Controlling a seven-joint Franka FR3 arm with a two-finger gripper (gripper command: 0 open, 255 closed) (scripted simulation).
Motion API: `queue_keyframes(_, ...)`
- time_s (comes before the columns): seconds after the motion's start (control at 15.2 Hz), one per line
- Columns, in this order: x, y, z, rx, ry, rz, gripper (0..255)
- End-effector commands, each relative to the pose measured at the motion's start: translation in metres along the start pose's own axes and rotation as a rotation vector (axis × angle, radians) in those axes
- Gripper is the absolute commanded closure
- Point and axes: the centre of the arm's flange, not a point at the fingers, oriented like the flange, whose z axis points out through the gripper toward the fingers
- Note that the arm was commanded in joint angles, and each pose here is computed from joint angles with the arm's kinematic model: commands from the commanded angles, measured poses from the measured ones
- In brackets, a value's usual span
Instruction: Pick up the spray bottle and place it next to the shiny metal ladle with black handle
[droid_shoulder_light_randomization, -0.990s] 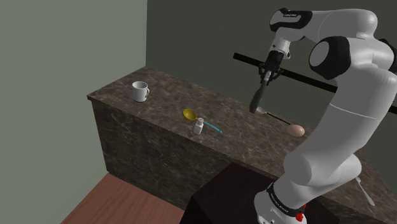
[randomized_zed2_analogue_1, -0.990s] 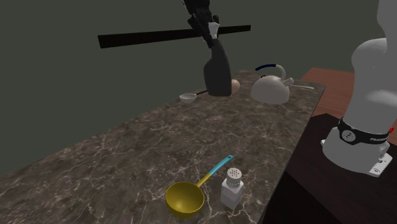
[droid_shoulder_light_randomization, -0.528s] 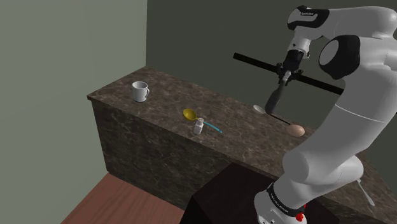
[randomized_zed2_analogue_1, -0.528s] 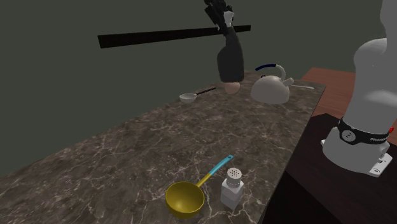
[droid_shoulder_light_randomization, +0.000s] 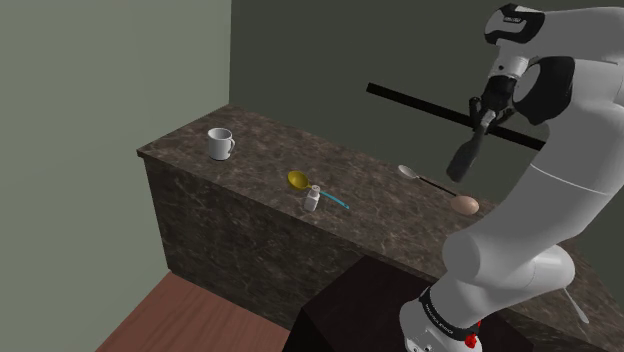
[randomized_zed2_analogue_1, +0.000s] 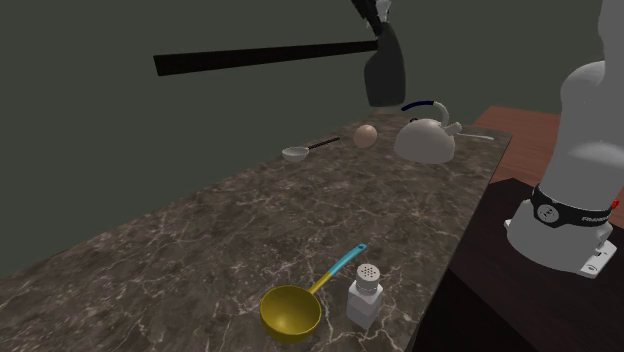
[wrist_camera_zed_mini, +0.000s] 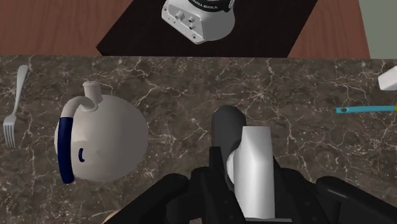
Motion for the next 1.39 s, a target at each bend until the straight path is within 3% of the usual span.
queue_keyframes(0.0,-0.008,0.027,-0.006,0.0,0.0,-0.001,255)
queue_keyframes(0.46,-0.025,0.105,-0.031,0.0,0.0,-0.001,255)
queue_keyframes(1.32,0.01,0.105,0.028,0.0,0.0,-0.001,255)
